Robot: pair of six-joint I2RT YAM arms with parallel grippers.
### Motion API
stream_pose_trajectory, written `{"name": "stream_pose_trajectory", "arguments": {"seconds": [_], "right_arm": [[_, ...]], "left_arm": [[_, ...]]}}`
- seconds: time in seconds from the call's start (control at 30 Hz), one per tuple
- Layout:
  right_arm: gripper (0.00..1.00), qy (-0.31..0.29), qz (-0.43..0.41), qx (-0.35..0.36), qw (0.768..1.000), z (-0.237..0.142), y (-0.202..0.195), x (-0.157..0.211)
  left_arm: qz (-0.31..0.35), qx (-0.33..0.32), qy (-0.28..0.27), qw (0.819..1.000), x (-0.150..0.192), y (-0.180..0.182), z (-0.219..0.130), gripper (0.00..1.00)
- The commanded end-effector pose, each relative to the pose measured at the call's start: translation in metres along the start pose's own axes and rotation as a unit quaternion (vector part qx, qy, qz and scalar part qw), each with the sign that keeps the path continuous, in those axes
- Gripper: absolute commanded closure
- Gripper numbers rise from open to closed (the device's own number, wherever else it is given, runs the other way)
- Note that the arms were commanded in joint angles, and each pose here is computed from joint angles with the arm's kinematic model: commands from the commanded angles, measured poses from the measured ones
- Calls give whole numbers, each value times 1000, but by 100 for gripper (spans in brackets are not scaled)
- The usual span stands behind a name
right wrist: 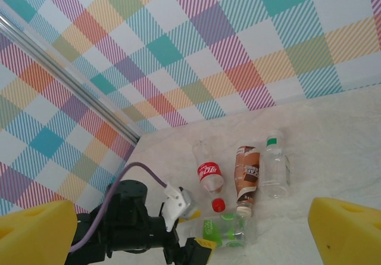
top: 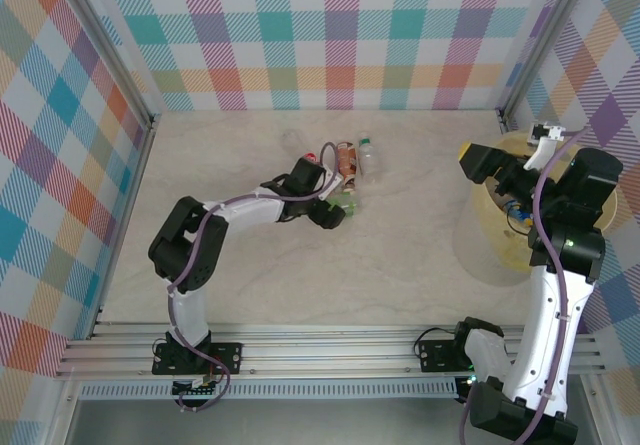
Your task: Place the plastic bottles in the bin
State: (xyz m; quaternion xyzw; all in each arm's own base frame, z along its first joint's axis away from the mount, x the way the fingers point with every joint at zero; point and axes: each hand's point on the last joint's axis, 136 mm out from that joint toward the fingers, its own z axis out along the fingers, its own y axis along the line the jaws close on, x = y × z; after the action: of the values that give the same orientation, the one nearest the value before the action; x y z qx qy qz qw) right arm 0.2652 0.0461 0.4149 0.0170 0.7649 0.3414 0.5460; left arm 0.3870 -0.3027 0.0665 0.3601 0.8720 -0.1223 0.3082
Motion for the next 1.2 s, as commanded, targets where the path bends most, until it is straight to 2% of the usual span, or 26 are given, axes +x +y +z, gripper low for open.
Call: {"name": "stream_pose_trajectory", "arguments": {"seconds": [0.0, 0.13, 0.27, 0.43, 0.6, 0.73, 0.9, 1.03, 1.17], "right_arm": [[0, -1, -10, -24, 1000, 1, 9, -1], [0, 3, -11, -30, 999, 3, 11, 2], [0, 9, -9, -37, 999, 7, 13, 4], [0, 26, -15, -58, 998, 16, 23, 12], [0, 53, -25, -74, 996, 34, 33, 25], [0, 74, -25, -90, 993, 52, 42, 33], [0, 90, -30, -105, 990, 70, 52, 44], [0, 106, -27, -110, 988, 85, 54, 53], [0, 119, -17, -120, 985, 96, 56, 58]], "left_arm": [[53, -1, 0, 999, -7, -13, 8, 11], [67, -24, 11, 997, -1, -16, 15, 17], [60, -46, 28, 997, 7, -14, 21, 34], [42, -51, 26, 997, 9, -13, 21, 42], [17, -27, 12, 999, 8, -22, 12, 47], [-22, -25, -7, 999, 4, -21, 3, 54], [-109, 20, -64, 992, -20, -25, -31, 56], [-198, 86, -127, 968, -43, -26, -71, 57], [-258, 104, -145, 950, -51, -13, -105, 57]]}}
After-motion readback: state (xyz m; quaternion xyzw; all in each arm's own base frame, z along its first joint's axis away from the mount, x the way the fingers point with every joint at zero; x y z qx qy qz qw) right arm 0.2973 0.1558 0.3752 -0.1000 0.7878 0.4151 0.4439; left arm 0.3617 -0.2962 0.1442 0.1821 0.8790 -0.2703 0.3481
